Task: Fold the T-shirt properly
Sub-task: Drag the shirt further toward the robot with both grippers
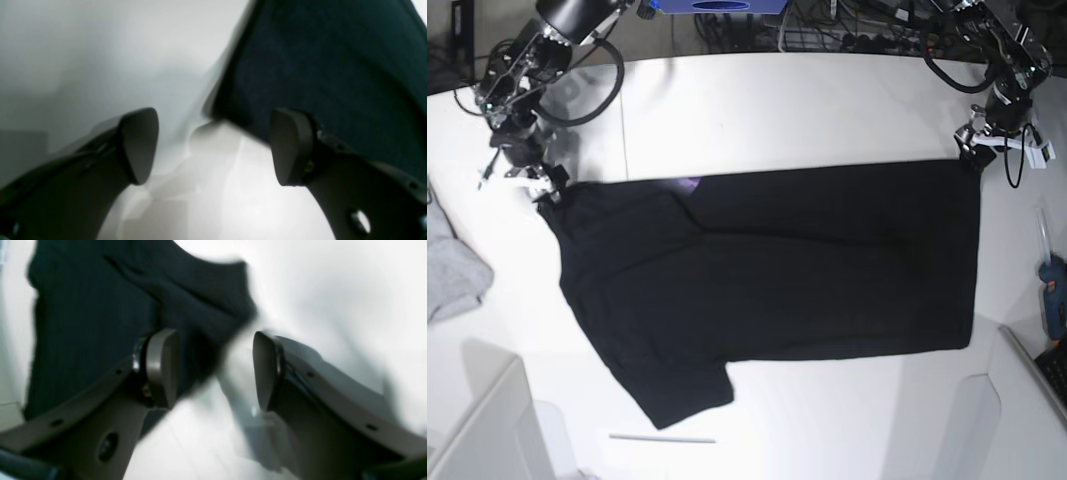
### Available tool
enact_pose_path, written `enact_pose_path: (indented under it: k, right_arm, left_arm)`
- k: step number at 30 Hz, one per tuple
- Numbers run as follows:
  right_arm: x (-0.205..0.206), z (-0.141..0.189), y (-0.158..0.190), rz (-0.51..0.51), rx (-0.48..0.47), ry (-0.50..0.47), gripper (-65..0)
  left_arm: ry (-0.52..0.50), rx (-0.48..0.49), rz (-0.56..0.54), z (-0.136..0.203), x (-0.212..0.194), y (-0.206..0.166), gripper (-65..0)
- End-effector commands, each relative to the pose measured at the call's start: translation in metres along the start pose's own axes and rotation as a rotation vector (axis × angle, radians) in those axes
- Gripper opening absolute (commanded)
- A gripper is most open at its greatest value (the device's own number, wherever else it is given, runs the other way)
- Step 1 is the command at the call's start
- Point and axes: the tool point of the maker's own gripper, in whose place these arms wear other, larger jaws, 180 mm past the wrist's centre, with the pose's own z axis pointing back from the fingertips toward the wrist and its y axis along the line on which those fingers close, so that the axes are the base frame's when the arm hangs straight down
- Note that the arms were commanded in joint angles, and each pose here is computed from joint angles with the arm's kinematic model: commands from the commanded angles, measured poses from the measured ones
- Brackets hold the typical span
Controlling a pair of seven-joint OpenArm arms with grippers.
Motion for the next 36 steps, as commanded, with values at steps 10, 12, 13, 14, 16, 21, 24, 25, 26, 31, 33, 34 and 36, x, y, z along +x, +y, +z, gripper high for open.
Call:
enact_pose_path:
  k: [10,12,13,14,16,21,24,25,26,31,33,34,36]
  right_arm:
    - [-0.011,-0.012,-0.001,-0.033,0.014,0.038,-31.7]
    - [-0.011,-0.012,-0.001,-0.034,0.014,0.039,-31.7]
    - [-0.011,-0.012,-0.001,-0.034,0.014,0.039,-31.7]
    - [-0.011,-0.012,-0.001,-0.033,0.015,0.038,-31.7]
    - [-0.011,-0.012,-0.001,-0.033,0.014,0.039,-31.7]
    - [-0.007,-0.018,-0.003,-0.036,0.013,0.043,-32.4]
    - [-0.006,-0.022,-0.005,-0.036,0.013,0.051,-43.1]
    - [-0.006,-0.022,-0.006,-0.035,0.013,0.052,-48.6]
    - [-0.006,-0.022,-0.006,-0.035,0.013,0.053,-53.9]
    - [-0.003,-0.021,-0.005,-0.029,0.017,0.046,-65.0]
    - [-0.003,-0.021,-0.005,-0.032,0.019,0.042,-65.0]
    - [-0.001,-0.02,-0.005,-0.032,0.017,0.037,-65.0]
    - [0.002,-0.014,-0.009,-0.023,0.007,0.023,-65.0]
  left_arm:
    - [0.062,-0.05,0.021,-0.021,-0.019,-0.012,-15.8]
    - [0.059,-0.055,0.026,-0.023,-0.018,-0.014,-15.8]
    - [0.054,-0.06,0.028,-0.025,-0.015,-0.016,-15.8]
    - [0.051,-0.061,0.027,-0.025,-0.014,-0.017,-15.8]
    - [0.045,-0.068,0.029,-0.027,-0.011,-0.021,-15.8]
    - [0.039,-0.072,0.032,-0.028,-0.009,-0.023,-28.6]
    - [0.064,-0.067,0.052,-0.033,-0.017,-0.018,-42.8]
    - [0.073,-0.068,0.062,-0.036,-0.02,-0.018,-48.1]
    - [0.081,-0.067,0.07,-0.037,-0.022,-0.017,-52.8]
    - [0.098,-0.062,0.081,-0.039,-0.029,-0.013,-65.0]
    - [0.104,-0.059,0.066,-0.038,-0.027,-0.011,-65.0]
    - [0.112,-0.063,0.043,-0.038,-0.026,-0.013,-65.0]
    - [0.144,-0.069,-0.025,-0.037,-0.028,-0.014,-65.0]
